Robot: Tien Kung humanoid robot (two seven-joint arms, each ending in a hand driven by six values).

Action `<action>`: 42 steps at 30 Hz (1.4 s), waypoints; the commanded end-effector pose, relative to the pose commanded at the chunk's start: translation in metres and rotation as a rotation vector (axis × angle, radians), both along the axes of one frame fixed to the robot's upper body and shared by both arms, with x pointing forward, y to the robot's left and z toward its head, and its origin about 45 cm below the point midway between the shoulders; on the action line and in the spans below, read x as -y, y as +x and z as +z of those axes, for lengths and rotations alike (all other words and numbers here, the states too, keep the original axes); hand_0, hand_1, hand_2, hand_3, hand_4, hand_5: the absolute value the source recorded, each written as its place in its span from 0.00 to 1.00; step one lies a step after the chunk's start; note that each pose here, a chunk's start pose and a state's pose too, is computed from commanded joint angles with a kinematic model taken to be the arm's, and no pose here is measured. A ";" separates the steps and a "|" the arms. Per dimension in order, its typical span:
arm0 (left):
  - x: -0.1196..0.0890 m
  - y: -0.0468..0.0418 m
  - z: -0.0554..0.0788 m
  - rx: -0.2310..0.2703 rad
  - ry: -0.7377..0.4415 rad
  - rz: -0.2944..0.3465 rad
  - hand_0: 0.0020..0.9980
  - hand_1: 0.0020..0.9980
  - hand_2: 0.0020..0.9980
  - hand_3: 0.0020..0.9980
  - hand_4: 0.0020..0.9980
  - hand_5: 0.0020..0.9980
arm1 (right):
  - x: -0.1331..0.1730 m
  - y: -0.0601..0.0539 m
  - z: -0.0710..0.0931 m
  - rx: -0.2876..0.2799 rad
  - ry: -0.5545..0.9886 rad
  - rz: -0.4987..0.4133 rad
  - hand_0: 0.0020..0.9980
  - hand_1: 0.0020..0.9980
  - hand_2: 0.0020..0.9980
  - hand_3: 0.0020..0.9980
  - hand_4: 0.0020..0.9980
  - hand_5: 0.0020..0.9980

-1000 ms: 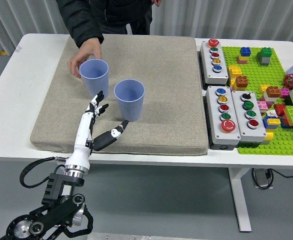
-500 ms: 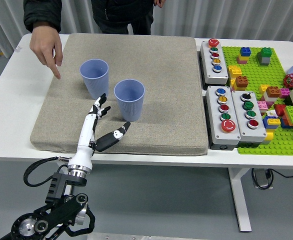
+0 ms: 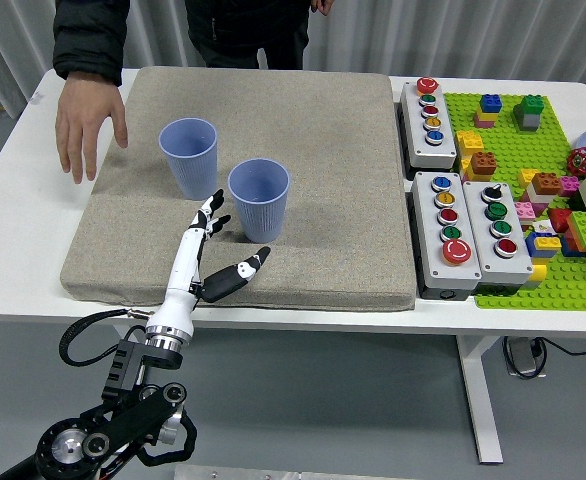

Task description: Pick cup pour cup place

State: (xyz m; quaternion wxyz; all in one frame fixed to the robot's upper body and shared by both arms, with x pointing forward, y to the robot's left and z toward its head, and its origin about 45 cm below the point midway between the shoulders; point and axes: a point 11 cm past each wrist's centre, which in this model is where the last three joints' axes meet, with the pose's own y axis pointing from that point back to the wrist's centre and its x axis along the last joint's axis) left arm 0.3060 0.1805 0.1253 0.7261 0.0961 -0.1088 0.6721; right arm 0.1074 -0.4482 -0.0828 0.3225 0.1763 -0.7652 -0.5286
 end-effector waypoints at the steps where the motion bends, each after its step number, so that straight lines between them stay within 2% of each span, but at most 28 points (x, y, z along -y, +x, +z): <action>1: 0.000 0.0008 0.000 0.000 0.001 0.000 0.85 0.87 1.00 1.00 0.87 0.23 | 0.000 0.000 0.000 0.001 0.000 0.000 0.68 0.62 0.57 0.58 0.00 0.24; 11: 0.005 0.0094 0.002 0.006 0.014 -0.004 0.85 0.87 1.00 1.00 0.86 0.23 | -0.001 0.001 0.000 0.001 0.002 -0.003 0.68 0.62 0.57 0.58 0.00 0.23; 31: 0.006 0.0239 -0.006 -0.008 0.052 0.012 0.85 0.87 1.00 1.00 0.85 0.20 | -0.001 -0.002 -0.001 -0.004 0.004 0.002 0.68 0.62 0.57 0.58 0.00 0.23; 42: 0.011 0.0378 0.003 0.017 0.062 0.009 0.84 0.87 1.00 1.00 0.85 0.20 | -0.001 0.003 0.000 0.005 0.005 0.003 0.68 0.62 0.57 0.58 0.00 0.23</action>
